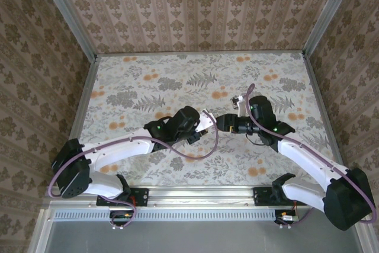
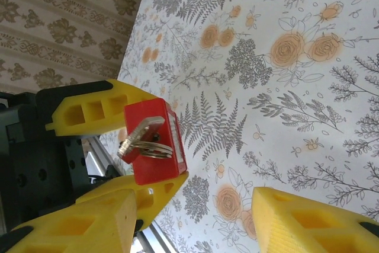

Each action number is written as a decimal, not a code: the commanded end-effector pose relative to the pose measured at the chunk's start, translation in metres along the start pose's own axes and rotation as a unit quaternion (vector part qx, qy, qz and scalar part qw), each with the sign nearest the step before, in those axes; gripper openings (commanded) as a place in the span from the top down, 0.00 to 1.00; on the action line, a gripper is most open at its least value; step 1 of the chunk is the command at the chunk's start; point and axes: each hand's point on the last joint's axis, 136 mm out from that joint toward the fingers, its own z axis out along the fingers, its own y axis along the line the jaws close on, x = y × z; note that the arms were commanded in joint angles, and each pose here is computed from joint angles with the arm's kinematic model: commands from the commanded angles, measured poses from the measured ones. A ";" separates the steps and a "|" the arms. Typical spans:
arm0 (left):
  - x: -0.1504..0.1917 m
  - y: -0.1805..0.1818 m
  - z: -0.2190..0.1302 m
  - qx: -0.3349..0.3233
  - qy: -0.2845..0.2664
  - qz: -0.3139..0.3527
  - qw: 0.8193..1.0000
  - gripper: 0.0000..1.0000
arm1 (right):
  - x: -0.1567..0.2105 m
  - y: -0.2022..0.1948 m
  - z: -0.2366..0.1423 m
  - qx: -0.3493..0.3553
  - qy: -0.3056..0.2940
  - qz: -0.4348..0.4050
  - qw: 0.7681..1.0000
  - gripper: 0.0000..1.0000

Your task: Unlock with the key

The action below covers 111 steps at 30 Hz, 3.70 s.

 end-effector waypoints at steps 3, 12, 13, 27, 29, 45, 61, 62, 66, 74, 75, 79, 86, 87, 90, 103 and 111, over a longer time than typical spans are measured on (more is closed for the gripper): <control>-0.014 0.007 -0.001 -0.007 -0.007 -0.002 1.000 0.85 | -0.005 -0.002 0.007 -0.004 -0.014 0.007 1.000 0.45; -0.007 0.000 0.001 -0.014 0.039 0.030 0.999 0.85 | -0.013 -0.004 0.017 -0.026 -0.037 0.022 0.999 0.44; -0.005 0.000 0.001 -0.016 0.046 0.032 0.998 0.85 | -0.015 -0.003 0.017 -0.029 -0.041 0.023 0.998 0.43; 0.016 0.007 0.002 -0.056 0.127 0.097 0.986 0.87 | -0.008 -0.021 0.004 -0.009 -0.047 0.042 0.998 0.39; 0.017 0.006 0.002 -0.050 0.129 0.101 0.985 0.87 | -0.003 -0.031 -0.001 0.007 -0.045 0.049 0.998 0.39; 0.025 -0.032 0.001 0.077 0.188 0.116 0.972 0.87 | 0.021 -0.017 -0.005 -0.134 -0.003 0.066 0.989 0.28; 0.004 -0.043 0.004 0.134 0.162 0.097 0.973 0.85 | 0.047 0.005 0.026 -0.160 0.056 0.051 0.984 0.32; 0.003 -0.043 0.003 0.135 0.159 0.095 0.973 0.85 | 0.047 0.005 0.027 -0.160 0.053 0.054 0.984 0.33; 0.000 -0.043 0.001 0.138 0.148 0.089 0.975 0.85 | 0.044 0.006 0.025 -0.163 0.044 0.054 0.984 0.31; 0.001 -0.052 0.002 0.153 0.148 0.092 0.973 0.86 | 0.041 0.013 0.027 -0.177 0.046 0.057 0.982 0.42; 0.001 -0.053 0.002 0.155 0.148 0.093 0.972 0.86 | 0.041 0.013 0.027 -0.176 0.045 0.056 0.982 0.45; 0.000 -0.058 0.002 0.165 0.148 0.095 0.971 0.86 | 0.039 0.013 0.026 -0.172 0.041 0.055 0.983 0.62; 0.003 -0.059 0.005 0.162 0.155 0.098 0.970 0.84 | 0.040 0.010 0.026 -0.159 0.038 0.053 0.985 0.82; 0.004 -0.058 0.005 0.160 0.157 0.098 0.970 0.82 | 0.040 0.009 0.025 -0.156 0.038 0.051 0.986 0.83; 0.005 -0.057 0.005 0.157 0.158 0.097 0.970 0.71 | 0.039 0.009 0.022 -0.148 0.032 0.045 0.988 0.84; -0.017 -0.017 -0.031 0.112 0.061 -0.007 0.992 0.18 | 0.017 0.009 0.008 -0.127 -0.010 0.023 0.992 0.87; -0.019 0.011 -0.054 0.133 -0.070 -0.192 0.970 0.30 | -0.004 0.019 -0.005 -0.145 -0.042 -0.006 0.989 0.87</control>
